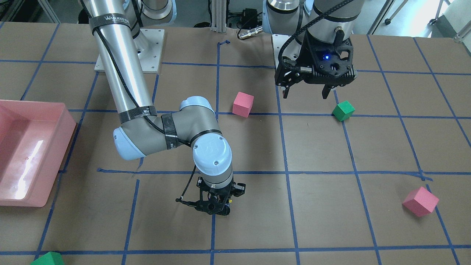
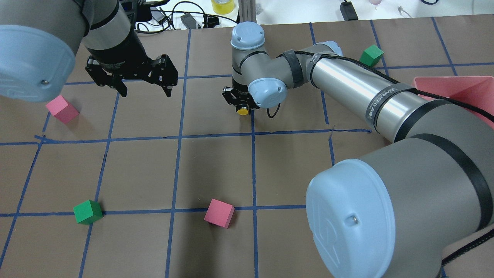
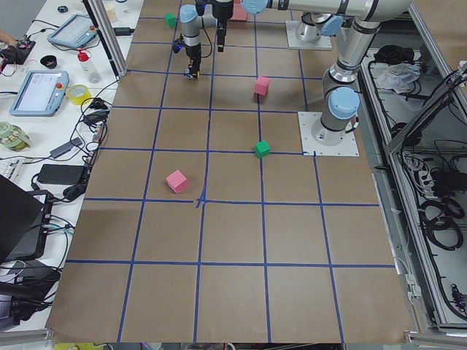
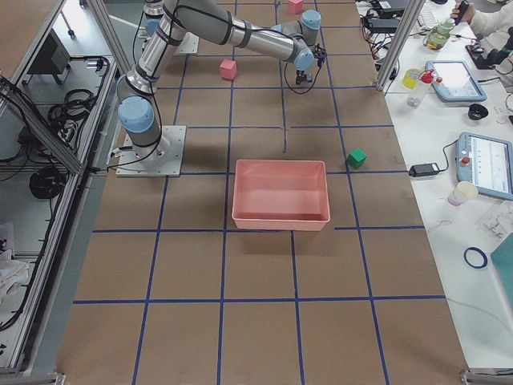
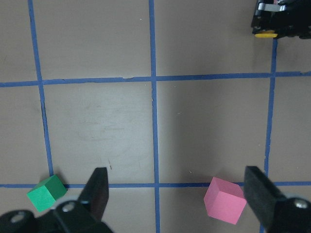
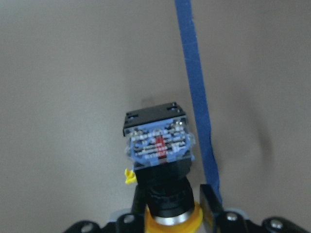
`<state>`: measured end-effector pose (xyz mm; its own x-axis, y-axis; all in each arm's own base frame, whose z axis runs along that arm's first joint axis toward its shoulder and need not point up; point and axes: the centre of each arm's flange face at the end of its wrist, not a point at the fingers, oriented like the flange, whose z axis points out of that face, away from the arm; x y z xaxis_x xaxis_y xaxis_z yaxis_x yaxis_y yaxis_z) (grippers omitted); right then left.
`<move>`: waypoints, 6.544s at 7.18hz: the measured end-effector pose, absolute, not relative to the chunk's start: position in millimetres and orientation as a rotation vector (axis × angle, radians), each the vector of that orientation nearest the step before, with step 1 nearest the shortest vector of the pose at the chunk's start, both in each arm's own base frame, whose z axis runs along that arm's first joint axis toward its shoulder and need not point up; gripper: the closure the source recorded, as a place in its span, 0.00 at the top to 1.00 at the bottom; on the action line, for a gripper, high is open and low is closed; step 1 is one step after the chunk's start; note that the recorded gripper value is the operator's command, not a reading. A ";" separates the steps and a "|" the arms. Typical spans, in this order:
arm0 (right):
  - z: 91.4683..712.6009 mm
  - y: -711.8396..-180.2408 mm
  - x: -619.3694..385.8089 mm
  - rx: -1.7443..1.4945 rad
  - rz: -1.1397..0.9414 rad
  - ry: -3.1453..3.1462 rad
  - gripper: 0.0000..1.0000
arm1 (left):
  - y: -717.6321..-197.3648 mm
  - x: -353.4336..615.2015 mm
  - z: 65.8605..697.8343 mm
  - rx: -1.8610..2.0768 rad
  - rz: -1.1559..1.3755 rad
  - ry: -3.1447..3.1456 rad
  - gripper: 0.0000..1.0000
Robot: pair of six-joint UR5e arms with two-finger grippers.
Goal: Align button upright
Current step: 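Carry the button with the right gripper to the table center and lower it, then open the right gripper, release the button, and retract toward the tray, then reach the left gripper over the lying button, then grasp the button body with the left gripper and lift it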
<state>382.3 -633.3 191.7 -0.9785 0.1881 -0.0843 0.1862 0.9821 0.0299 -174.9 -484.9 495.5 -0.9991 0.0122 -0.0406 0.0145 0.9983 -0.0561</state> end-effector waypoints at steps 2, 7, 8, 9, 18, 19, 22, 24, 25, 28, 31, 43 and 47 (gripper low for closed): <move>192.6 -632.1 382.4 0.264 0.035 3.044 1.00 | -484.9 -174.9 495.6 0.021 -0.088 3.100 1.00; 278.8 -608.8 353.8 0.075 0.011 3.079 1.00 | -484.9 -174.9 495.6 0.021 -0.088 3.100 1.00; 302.4 -601.5 327.4 0.051 0.016 3.114 1.00 | -484.9 -174.9 495.6 0.021 -0.088 3.100 1.00; 319.7 -593.5 294.6 0.038 0.050 3.139 1.00 | -484.9 -174.9 495.5 0.021 -0.088 3.100 1.00; 457.3 -542.5 114.8 -0.226 -0.137 3.169 1.00 | -489.7 -177.7 488.1 0.001 -0.081 3.108 1.00; 476.6 -531.7 112.2 -0.244 -0.185 3.200 1.00 | -493.0 -179.7 484.4 -0.003 -0.105 3.111 1.00; 497.5 -516.2 119.7 -0.154 -0.229 3.266 1.00 | -496.4 -203.4 420.2 -0.009 -0.455 3.115 1.00; 495.3 -517.1 129.7 -0.153 -0.227 3.266 1.00 | -485.3 -221.8 350.3 0.034 -0.708 3.099 1.00; 493.7 -518.4 131.3 -0.155 -0.222 3.266 1.00 | -483.6 -229.2 323.1 0.057 -0.804 3.087 1.00; 496.0 -511.2 133.4 -0.155 -0.201 3.267 1.00 | -483.1 -263.1 243.0 0.099 -0.988 3.019 1.00; 493.1 -494.6 137.9 -0.154 -0.077 3.213 1.00 | -484.6 -288.5 170.0 0.084 -1.081 2.980 1.00; 486.9 -483.7 137.6 -0.158 0.052 3.208 1.00 | -504.6 -342.5 145.9 0.184 -1.192 2.917 0.00; 486.2 -483.8 137.7 -0.168 0.054 3.206 1.00 | -540.9 -339.5 224.7 0.142 -0.992 2.975 0.00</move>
